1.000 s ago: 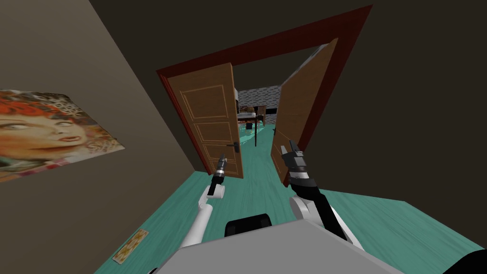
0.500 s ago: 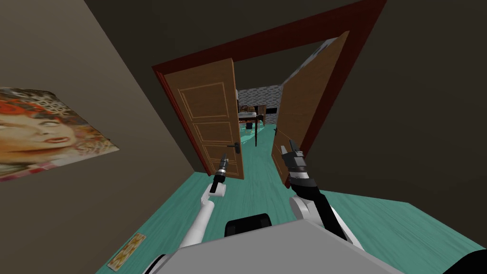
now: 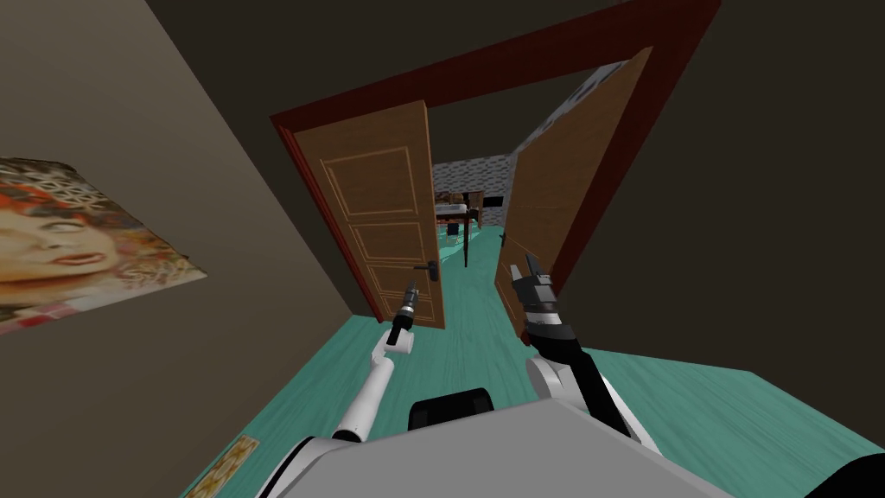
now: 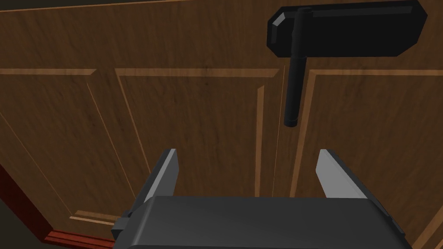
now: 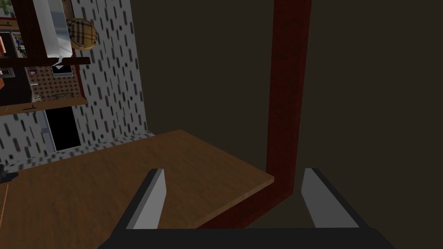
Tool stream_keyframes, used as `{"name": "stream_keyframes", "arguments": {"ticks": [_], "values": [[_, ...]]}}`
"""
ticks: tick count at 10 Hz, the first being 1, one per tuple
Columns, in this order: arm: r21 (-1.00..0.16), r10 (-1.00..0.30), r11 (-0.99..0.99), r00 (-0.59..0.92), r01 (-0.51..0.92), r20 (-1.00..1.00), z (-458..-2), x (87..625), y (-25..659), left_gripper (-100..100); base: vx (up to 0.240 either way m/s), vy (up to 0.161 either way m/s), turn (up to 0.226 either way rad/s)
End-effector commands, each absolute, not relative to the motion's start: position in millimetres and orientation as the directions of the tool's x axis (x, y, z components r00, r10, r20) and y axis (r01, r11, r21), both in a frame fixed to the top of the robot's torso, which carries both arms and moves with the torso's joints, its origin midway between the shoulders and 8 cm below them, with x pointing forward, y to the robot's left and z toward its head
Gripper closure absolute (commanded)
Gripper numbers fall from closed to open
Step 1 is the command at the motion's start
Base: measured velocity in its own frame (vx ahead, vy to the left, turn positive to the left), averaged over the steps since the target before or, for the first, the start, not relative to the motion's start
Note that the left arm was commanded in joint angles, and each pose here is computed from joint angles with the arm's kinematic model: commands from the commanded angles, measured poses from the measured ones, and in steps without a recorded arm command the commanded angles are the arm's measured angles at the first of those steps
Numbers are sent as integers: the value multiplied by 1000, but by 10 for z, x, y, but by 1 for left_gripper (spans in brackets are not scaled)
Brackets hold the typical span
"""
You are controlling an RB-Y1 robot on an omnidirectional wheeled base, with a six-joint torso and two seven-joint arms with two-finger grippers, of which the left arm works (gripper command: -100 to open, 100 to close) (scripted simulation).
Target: Push the door open
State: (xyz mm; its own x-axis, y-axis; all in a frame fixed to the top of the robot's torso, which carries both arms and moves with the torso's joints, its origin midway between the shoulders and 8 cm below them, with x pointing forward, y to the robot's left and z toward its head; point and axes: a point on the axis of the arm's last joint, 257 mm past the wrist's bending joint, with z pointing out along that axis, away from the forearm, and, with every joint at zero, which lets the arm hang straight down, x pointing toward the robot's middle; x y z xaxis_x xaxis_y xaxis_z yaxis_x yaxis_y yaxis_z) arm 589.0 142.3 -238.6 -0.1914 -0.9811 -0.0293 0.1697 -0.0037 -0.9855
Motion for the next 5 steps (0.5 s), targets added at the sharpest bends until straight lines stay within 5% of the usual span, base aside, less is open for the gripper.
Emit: {"name": "stream_keyframes", "arguments": {"ticks": [1, 5], "values": [[-989, -979, -4, -201, 145, -25, -2480, 5931, 1367, -100, 81, 45, -13], [-996, -975, -3, -223, 87, -16, -2665, 6018, 1220, -100, 82, 44, -13]]}}
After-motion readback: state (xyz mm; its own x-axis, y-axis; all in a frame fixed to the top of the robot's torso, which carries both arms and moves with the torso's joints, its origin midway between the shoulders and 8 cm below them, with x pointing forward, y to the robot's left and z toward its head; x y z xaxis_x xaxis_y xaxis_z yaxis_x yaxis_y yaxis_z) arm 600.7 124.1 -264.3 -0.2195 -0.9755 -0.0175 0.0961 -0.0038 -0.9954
